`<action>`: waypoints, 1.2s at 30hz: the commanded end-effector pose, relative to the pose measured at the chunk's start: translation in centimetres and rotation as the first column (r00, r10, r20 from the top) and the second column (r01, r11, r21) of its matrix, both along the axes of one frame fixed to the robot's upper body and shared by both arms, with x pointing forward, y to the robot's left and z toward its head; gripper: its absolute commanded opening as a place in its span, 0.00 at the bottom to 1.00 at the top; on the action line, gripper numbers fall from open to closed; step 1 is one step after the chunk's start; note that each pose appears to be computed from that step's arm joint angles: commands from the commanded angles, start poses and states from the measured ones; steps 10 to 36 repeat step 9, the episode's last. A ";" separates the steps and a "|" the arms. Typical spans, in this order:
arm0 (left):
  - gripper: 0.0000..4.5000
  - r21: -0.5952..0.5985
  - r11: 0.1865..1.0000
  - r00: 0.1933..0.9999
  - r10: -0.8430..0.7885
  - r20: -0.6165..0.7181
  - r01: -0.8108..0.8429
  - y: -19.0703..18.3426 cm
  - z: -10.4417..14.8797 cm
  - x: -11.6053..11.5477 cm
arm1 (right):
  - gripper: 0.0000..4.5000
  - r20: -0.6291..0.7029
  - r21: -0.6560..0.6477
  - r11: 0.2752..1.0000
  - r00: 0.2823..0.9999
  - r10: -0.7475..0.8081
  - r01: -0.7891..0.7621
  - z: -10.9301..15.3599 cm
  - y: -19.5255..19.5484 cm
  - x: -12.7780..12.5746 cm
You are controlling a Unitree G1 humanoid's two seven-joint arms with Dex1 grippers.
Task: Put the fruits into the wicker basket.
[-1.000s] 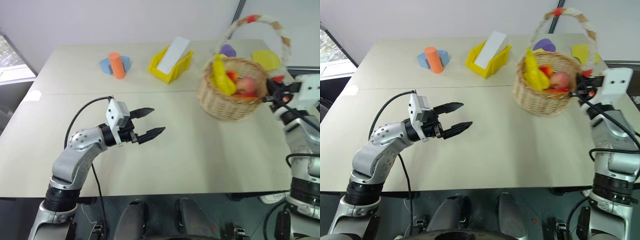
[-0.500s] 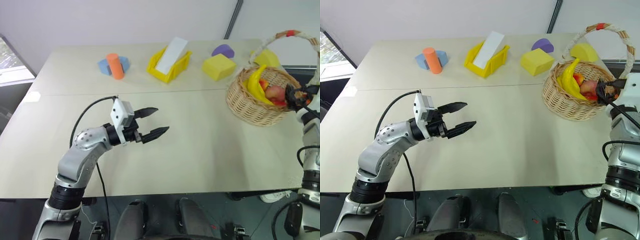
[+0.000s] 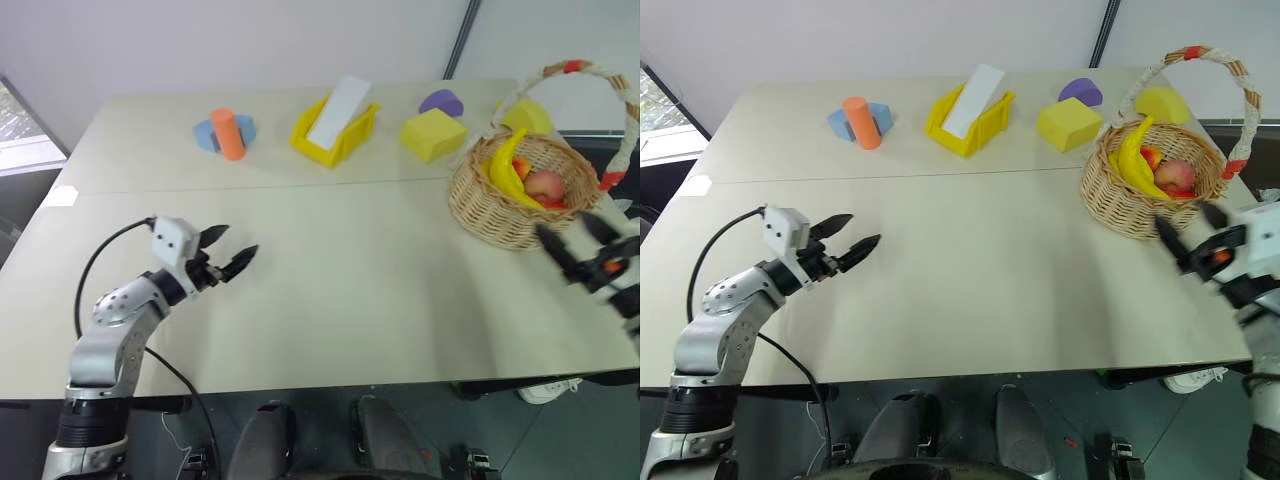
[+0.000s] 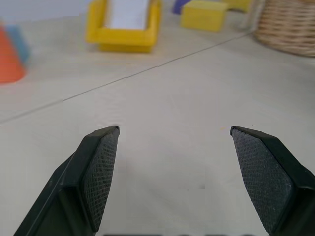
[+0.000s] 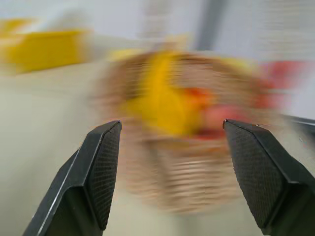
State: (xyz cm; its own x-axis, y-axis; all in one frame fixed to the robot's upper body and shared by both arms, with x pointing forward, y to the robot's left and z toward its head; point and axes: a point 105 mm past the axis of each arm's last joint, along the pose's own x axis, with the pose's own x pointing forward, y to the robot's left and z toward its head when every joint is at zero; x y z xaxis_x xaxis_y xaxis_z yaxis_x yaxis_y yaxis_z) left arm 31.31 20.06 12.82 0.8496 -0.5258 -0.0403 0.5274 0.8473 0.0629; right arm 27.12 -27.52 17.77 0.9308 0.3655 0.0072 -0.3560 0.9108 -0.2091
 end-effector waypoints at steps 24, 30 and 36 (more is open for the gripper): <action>0.87 0.014 0.994 0.994 0.107 -0.004 -0.107 2.2 -0.9 -1.4 | 0.76 -0.044 -0.027 0.975 0.975 0.219 -0.220 -2.4 5.7 2.2; 0.87 0.014 0.994 0.994 0.107 -0.004 -0.107 2.2 -0.9 -1.4 | 0.76 -0.044 -0.027 0.975 0.975 0.219 -0.220 -2.4 5.7 2.2; 0.87 0.014 0.994 0.994 0.107 -0.004 -0.107 2.2 -0.9 -1.4 | 0.76 -0.044 -0.027 0.975 0.975 0.219 -0.220 -2.4 5.7 2.2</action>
